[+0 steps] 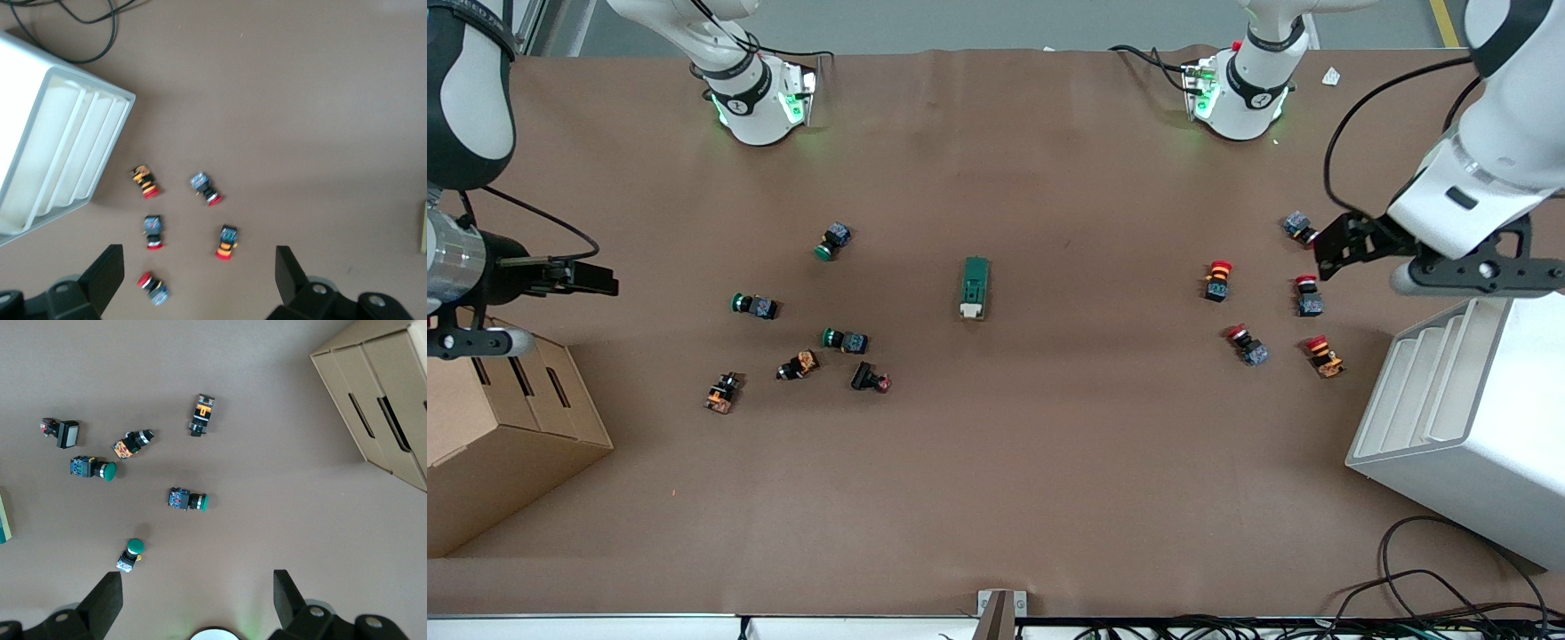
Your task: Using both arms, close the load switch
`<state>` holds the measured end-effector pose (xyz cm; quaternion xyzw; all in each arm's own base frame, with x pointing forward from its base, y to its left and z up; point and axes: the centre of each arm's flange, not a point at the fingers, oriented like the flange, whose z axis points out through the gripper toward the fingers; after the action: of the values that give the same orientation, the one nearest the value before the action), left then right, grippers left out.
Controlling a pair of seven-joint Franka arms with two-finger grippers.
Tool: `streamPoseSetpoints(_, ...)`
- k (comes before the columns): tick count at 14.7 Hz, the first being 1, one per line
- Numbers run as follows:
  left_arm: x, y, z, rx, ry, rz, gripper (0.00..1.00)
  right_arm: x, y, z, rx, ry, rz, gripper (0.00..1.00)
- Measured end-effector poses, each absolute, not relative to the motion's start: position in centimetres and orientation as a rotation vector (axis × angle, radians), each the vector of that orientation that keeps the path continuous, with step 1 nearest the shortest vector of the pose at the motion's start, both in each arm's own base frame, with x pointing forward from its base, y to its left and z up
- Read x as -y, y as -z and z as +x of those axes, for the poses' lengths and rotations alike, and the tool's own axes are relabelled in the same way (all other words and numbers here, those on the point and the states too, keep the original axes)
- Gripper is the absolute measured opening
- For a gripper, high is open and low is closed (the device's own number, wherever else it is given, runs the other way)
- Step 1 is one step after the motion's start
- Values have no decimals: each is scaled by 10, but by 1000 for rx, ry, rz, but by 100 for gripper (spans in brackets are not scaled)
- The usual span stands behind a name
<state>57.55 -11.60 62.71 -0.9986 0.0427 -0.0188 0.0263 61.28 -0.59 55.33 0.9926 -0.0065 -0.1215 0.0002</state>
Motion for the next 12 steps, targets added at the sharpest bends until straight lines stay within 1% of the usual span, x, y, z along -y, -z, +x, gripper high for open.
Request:
streamPoseSetpoints(6,69,-623,539,-180,-30,-3092,100,16,-572,594,51,372,3120,100)
streamPoseSetpoints(8,68,-624,529,-182,-36,-3091,100,17,-578,585,52,366,3124,100)
streamPoseSetpoints(12,74,-631,521,-202,-16,-3090,100,22,-591,568,63,334,3133,100)
